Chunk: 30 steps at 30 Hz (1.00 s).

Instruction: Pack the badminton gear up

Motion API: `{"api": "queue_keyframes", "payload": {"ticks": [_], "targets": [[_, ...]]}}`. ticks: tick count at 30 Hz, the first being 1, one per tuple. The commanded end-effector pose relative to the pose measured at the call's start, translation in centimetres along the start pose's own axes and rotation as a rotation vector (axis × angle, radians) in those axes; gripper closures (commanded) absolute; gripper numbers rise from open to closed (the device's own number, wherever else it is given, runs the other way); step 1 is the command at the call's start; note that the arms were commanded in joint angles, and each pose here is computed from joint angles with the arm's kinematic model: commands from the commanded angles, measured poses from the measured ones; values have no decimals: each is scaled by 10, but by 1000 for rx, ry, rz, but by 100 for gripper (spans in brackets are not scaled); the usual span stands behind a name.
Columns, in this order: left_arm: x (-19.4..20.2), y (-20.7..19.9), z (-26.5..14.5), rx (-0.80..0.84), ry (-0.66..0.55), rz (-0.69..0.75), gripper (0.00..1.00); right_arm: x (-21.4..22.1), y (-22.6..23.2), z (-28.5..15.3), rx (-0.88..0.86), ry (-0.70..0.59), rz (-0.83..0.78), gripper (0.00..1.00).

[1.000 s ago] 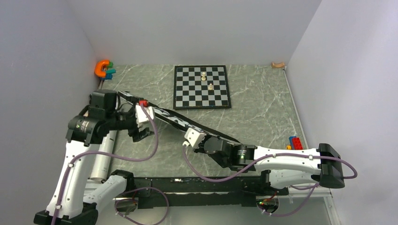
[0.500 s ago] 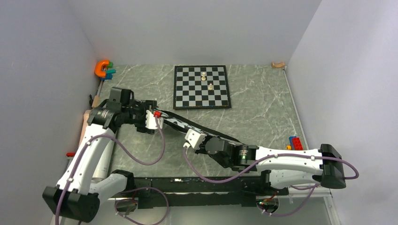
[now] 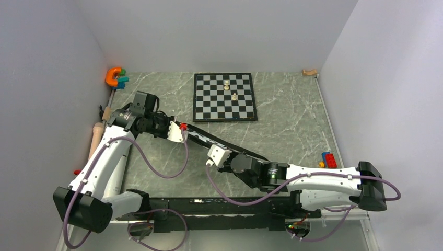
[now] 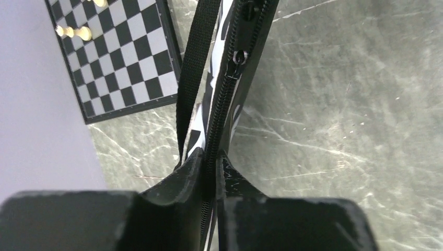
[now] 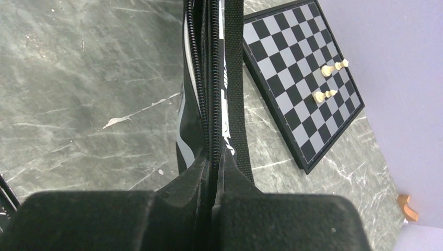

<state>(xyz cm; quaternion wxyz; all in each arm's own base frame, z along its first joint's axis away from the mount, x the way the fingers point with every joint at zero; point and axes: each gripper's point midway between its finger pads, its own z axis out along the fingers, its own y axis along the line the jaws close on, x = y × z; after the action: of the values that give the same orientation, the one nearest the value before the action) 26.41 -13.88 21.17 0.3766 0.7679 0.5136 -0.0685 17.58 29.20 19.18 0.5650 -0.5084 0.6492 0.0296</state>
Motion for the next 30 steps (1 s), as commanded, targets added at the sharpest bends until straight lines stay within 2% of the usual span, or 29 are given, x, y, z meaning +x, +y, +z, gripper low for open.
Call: {"api": "queue_keyframes", "payload": {"ticks": [1,8,10,14,17,25,30], "targets": [[-12,4,-7,-29,-13,9,99,-50,-31,-10,106,-186,155,100],[-16,3,-13,-87,-3,-86,100,-57,-36,-11,104,-203,230,99],[-15,4,-16,-105,13,-114,100,-58,-39,-12,85,-203,268,82],[-17,5,-24,-117,29,-210,100,-66,-54,-19,56,-216,375,70],[-20,15,-29,-159,26,-341,100,-81,-78,-33,83,-258,444,50],[-28,16,-32,-202,-10,-472,100,-116,-127,-68,124,-343,611,38],[-28,13,-28,-204,-16,-535,100,-125,-99,-68,-44,-344,857,34]]}}
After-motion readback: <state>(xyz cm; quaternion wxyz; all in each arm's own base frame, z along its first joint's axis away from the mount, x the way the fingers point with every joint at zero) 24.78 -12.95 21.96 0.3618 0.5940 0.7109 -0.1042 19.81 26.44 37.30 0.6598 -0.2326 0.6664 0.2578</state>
